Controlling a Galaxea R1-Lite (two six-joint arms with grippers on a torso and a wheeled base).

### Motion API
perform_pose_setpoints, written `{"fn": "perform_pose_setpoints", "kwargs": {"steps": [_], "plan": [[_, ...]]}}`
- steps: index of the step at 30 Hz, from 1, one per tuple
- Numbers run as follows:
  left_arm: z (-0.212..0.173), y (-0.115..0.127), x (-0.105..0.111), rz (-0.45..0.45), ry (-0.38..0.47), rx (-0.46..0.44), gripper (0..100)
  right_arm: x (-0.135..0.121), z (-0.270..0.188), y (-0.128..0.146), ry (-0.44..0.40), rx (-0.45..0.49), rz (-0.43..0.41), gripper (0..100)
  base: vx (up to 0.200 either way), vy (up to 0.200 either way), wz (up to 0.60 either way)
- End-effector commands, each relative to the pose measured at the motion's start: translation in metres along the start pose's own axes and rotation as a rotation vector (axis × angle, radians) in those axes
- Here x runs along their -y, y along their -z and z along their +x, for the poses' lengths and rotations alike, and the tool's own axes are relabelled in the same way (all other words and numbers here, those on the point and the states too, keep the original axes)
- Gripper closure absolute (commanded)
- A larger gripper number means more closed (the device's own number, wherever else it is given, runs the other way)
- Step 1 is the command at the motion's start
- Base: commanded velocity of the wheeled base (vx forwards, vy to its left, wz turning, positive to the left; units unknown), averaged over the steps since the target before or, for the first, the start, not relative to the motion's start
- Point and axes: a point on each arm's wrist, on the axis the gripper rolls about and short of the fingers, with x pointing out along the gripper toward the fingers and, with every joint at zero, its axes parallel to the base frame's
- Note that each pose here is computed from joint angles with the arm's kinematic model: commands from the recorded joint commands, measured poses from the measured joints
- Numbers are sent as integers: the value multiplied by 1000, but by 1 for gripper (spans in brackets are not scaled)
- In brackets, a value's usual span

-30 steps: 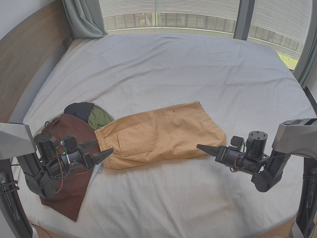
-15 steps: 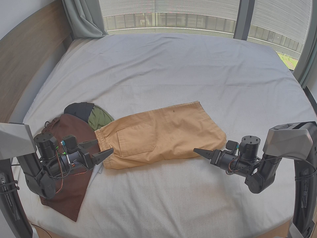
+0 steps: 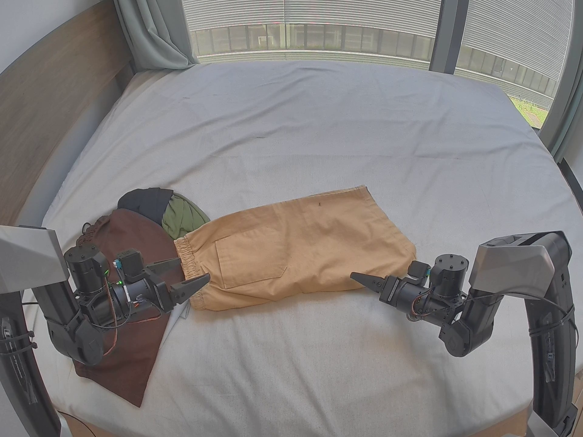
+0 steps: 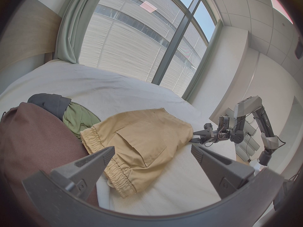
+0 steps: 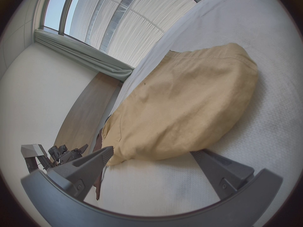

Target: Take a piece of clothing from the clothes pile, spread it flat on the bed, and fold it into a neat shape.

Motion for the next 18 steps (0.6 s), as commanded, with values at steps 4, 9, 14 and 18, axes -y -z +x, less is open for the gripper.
{"fn": "perform_pose_setpoints", "kwargs": {"steps": [4,9,14,18], "plan": [[2,4,-1,-6,2,-10,0,10,12,8,-11,5,35,0,0,0,0],[2,4,-1,-6,0,-10,0,9,20,10,-41,20,47,0,0,0,0],[2,4,-1,-7,0,-9,0,2,29,11,-74,20,64,0,0,0,0],[2,4,-1,-7,0,-9,0,-1,31,10,-73,37,73,0,0,0,0]]}}
